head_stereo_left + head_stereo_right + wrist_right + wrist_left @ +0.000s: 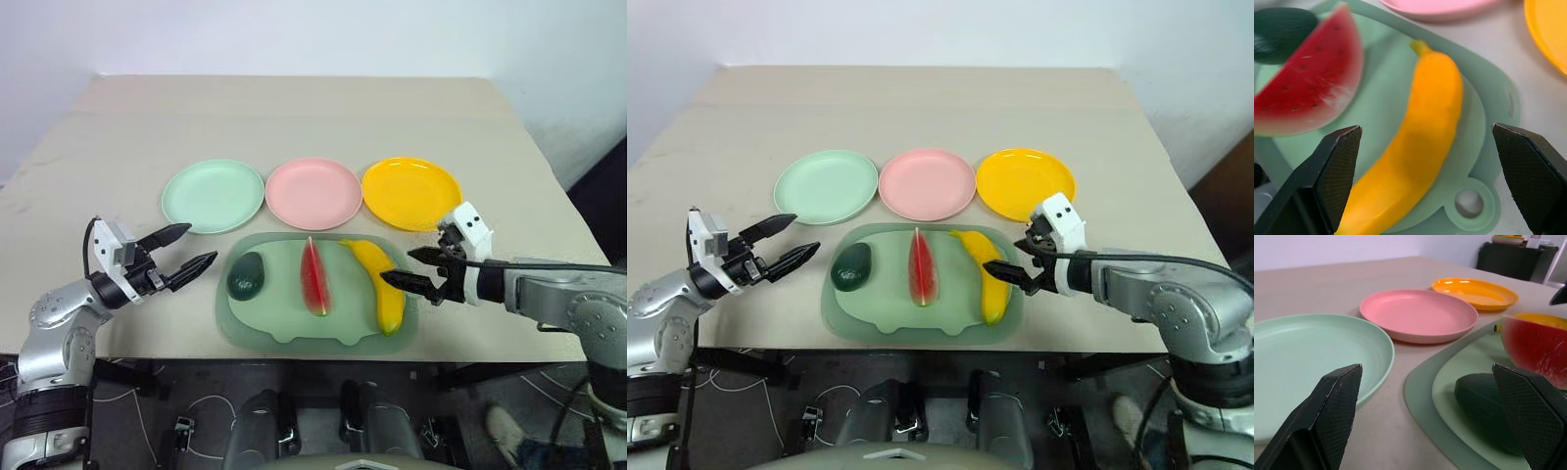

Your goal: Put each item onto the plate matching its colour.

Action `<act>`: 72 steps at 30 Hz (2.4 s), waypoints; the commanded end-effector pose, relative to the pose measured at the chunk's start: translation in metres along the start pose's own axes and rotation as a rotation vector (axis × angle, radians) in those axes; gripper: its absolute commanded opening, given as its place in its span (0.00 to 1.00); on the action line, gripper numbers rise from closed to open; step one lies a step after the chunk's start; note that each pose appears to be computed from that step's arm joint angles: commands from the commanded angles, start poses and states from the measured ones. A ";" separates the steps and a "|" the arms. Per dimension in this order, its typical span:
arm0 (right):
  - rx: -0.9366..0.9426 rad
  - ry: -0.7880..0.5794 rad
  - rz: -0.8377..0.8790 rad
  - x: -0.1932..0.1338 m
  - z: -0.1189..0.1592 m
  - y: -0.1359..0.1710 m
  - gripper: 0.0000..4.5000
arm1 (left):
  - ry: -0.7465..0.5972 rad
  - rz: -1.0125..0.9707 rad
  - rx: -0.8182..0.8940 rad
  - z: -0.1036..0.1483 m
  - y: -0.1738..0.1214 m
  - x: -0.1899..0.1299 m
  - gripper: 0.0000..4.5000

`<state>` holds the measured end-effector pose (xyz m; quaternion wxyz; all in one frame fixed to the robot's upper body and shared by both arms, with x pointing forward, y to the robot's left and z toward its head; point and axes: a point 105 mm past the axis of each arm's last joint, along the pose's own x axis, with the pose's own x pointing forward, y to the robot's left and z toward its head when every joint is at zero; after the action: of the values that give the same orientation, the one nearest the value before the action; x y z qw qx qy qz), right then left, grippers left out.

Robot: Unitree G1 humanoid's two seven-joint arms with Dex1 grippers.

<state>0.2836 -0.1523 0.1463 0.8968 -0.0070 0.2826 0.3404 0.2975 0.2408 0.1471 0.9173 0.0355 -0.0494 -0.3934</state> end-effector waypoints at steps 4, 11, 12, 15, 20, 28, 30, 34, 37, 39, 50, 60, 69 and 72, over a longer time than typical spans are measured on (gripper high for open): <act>0.062 0.067 -0.036 0.014 0.000 -0.001 1.00 | -0.027 -0.084 0.046 0.013 -0.012 0.013 0.99; 0.058 0.126 -0.048 0.024 -0.004 0.005 1.00 | -0.016 -0.195 0.050 0.017 -0.032 0.020 0.99; 0.058 0.124 -0.044 0.025 -0.004 0.006 1.00 | -0.018 -0.205 0.048 0.018 -0.034 0.021 0.99; 0.052 0.129 -0.051 0.027 -0.004 0.006 1.00 | 0.003 -0.244 0.044 0.016 -0.039 0.022 0.99; 0.051 0.139 -0.092 0.029 -0.006 0.001 0.80 | 0.014 -0.275 0.048 0.015 -0.041 0.023 1.00; -0.010 0.120 -0.072 0.018 0.002 0.004 0.41 | -0.002 -0.319 0.035 0.020 -0.044 0.025 1.00; -0.062 0.086 -0.082 0.009 0.015 0.004 0.41 | -0.003 -0.317 0.039 0.019 -0.043 0.025 1.00; -0.081 0.011 -0.127 -0.003 0.048 -0.006 0.41 | -0.009 -0.312 0.039 0.018 -0.041 0.027 1.00; -0.073 -0.044 -0.167 -0.010 0.075 -0.018 0.41 | -0.014 -0.310 0.037 0.017 -0.043 0.028 1.00; -0.056 -0.079 -0.205 -0.011 0.092 -0.031 0.41 | -0.017 -0.307 0.035 0.016 -0.044 0.029 1.00; -0.047 -0.132 -0.424 0.041 0.120 -0.125 0.41 | -0.031 -0.285 0.029 0.015 -0.045 0.029 1.00; -0.064 -0.131 -0.414 0.067 0.123 -0.132 0.41 | -0.021 -0.252 0.048 0.020 -0.043 0.022 1.00; -0.114 -0.143 -0.356 0.063 0.139 -0.121 1.00 | -0.017 -0.234 0.043 0.021 -0.044 0.023 1.00; -0.099 -0.167 -0.296 0.046 0.156 -0.107 1.00 | -0.015 -0.228 0.044 0.021 -0.041 0.020 1.00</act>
<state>0.4587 -0.1804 0.1867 0.9489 -0.0704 0.2377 0.1954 0.2815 0.1915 0.1523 0.8654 0.0443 -0.0401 -0.4975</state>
